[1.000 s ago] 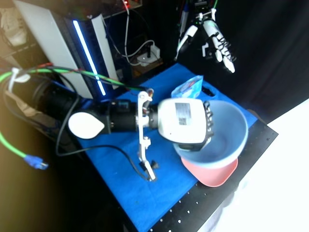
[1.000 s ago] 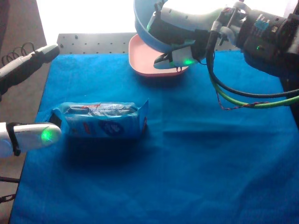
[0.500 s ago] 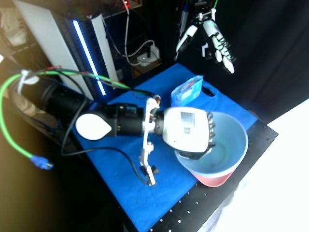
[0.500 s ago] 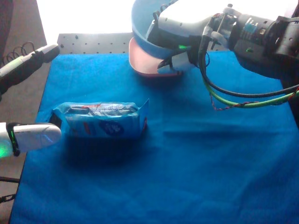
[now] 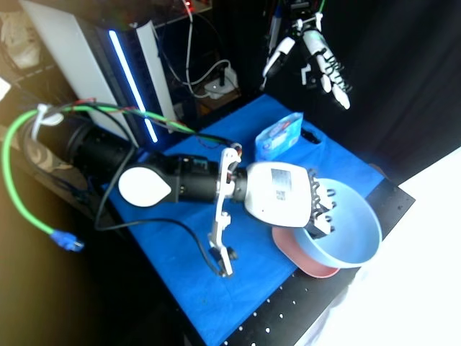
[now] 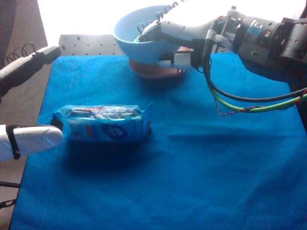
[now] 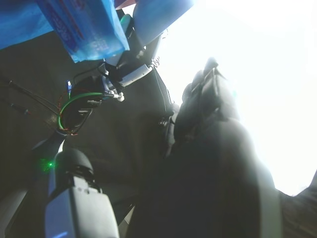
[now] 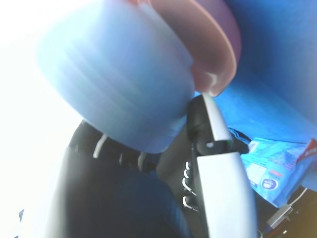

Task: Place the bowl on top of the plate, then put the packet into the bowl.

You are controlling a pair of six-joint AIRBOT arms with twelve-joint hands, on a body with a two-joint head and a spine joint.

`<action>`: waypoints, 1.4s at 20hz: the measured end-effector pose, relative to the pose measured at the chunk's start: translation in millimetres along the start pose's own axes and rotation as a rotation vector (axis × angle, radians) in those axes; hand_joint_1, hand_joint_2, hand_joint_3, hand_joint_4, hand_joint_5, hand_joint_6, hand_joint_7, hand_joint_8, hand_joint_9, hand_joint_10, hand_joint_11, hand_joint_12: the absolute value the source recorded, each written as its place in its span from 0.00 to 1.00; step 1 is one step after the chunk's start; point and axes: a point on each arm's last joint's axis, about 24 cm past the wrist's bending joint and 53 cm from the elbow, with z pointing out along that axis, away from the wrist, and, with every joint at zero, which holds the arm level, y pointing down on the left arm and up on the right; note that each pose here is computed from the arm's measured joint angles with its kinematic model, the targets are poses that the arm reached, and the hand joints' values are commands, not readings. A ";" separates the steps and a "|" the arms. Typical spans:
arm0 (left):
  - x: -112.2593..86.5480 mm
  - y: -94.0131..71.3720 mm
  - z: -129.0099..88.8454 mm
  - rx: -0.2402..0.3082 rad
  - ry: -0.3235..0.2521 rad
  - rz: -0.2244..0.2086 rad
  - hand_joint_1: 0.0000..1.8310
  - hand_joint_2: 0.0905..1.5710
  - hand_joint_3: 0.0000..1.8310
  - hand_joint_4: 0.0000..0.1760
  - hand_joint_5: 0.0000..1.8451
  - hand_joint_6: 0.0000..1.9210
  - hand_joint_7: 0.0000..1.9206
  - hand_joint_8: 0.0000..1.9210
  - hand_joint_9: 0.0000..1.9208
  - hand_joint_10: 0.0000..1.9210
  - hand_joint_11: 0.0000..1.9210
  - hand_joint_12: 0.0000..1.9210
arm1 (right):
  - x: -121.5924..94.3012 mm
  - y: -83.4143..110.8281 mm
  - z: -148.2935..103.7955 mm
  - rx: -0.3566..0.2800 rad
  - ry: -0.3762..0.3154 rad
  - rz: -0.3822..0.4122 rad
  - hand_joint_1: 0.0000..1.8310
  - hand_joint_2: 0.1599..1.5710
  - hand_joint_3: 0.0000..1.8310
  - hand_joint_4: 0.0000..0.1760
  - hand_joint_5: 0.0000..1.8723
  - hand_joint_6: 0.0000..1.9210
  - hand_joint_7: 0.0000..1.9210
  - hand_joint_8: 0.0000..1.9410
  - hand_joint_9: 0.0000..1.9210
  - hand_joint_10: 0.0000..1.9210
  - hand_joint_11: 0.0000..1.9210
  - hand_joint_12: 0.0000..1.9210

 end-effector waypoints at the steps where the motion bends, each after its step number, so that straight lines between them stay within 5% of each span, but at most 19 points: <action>1: 0.1 0.0 0.0 0.000 0.000 0.000 0.25 0.54 0.00 0.77 0.01 0.00 0.00 0.00 0.00 0.00 0.02 0.01 | 0.6 0.8 0.1 -0.002 0.001 0.001 0.45 0.91 0.00 0.00 0.29 0.00 0.33 0.00 0.42 0.02 0.24 0.53; 4: 2.7 0.8 0.0 -0.001 0.004 -0.008 0.27 0.54 0.00 0.82 0.01 0.00 0.00 0.00 0.00 0.00 0.03 0.01 | 4.3 6.6 -0.4 -0.013 0.009 0.002 0.39 0.91 0.00 0.00 0.22 0.00 0.29 0.00 0.37 0.00 0.17 0.56; 7: 2.1 0.6 0.1 -0.001 0.001 -0.009 0.28 0.54 0.00 0.77 0.01 0.00 0.00 0.00 0.00 0.00 0.03 0.02 | 1.3 4.7 -4.7 -0.011 0.009 -0.006 0.29 0.91 0.00 0.00 0.17 0.00 0.26 0.00 0.35 0.00 0.13 0.59; 11: 2.0 0.4 0.1 0.000 0.000 -0.009 0.29 0.54 0.00 0.79 0.01 0.00 0.00 0.00 0.00 0.00 0.02 0.01 | -2.7 -6.5 -15.8 0.006 0.007 -0.013 0.29 0.90 0.00 0.00 0.17 0.00 0.24 0.00 0.34 0.00 0.12 0.59; 14: 2.0 0.3 0.1 0.001 0.000 -0.009 0.30 0.54 0.00 0.75 0.01 0.00 0.00 0.00 0.00 0.00 0.03 0.02 | 3.5 -12.1 -21.9 0.021 0.027 -0.020 0.22 0.88 0.00 0.03 0.12 0.00 0.15 0.00 0.21 0.00 0.05 0.48; 15: 1.9 0.6 0.0 0.000 0.000 -0.010 0.29 0.54 0.00 0.80 0.00 0.00 0.00 0.00 0.00 0.00 0.03 0.02 | 1.5 -10.6 -24.3 0.015 0.023 -0.018 0.18 0.85 0.00 0.18 0.09 0.00 0.12 0.00 0.16 0.00 0.02 0.46; 17: 1.7 0.2 0.0 0.001 -0.001 -0.010 0.29 0.55 0.00 0.84 0.00 0.00 0.00 0.00 0.00 0.00 0.03 0.02 | -2.7 -10.6 -29.7 0.012 0.018 -0.019 0.08 0.75 0.00 0.72 0.02 0.00 0.01 0.00 0.01 0.00 0.00 0.12; 18: 1.4 0.6 0.0 -0.001 -0.003 -0.011 0.29 0.55 0.00 0.81 0.00 0.00 0.00 0.00 0.00 0.00 0.03 0.02 | -5.0 -11.8 -32.9 0.014 0.016 -0.019 0.06 0.72 0.00 0.83 0.00 0.00 0.00 0.00 0.00 0.00 0.00 0.02; 20: 0.8 0.9 0.0 -0.002 -0.006 -0.012 0.28 0.55 0.00 0.87 0.00 0.00 0.00 0.00 0.00 0.00 0.03 0.02 | -16.4 -13.5 -42.7 0.007 -0.011 0.005 0.01 0.68 0.00 0.98 0.00 0.00 0.00 0.00 0.00 0.00 0.00 0.00; 22: 0.3 1.2 0.0 -0.004 -0.008 -0.012 0.27 0.54 0.00 0.93 0.00 0.00 0.00 0.00 0.00 0.00 0.03 0.02 | -24.9 -13.9 -53.8 -0.011 -0.037 0.021 0.04 0.64 0.00 1.00 0.00 0.00 0.00 0.00 0.00 0.00 0.00 0.00; 27: -0.7 4.3 0.5 -0.010 -0.003 -0.003 0.35 0.52 0.00 0.82 0.00 0.00 0.00 0.00 0.00 0.00 0.00 0.00 | -37.9 -1.5 -85.1 -0.081 -0.100 0.109 0.15 0.61 0.00 1.00 0.00 0.00 0.00 0.00 0.00 0.00 0.00 0.00; 28: -2.9 5.4 1.2 -0.013 -0.007 0.000 0.40 0.51 0.00 0.95 0.00 0.00 0.00 0.00 0.00 0.00 0.00 0.00 | -42.2 -0.6 -96.2 -0.107 -0.133 0.145 0.19 0.61 0.00 1.00 0.00 0.00 0.00 0.00 0.00 0.00 0.00 0.00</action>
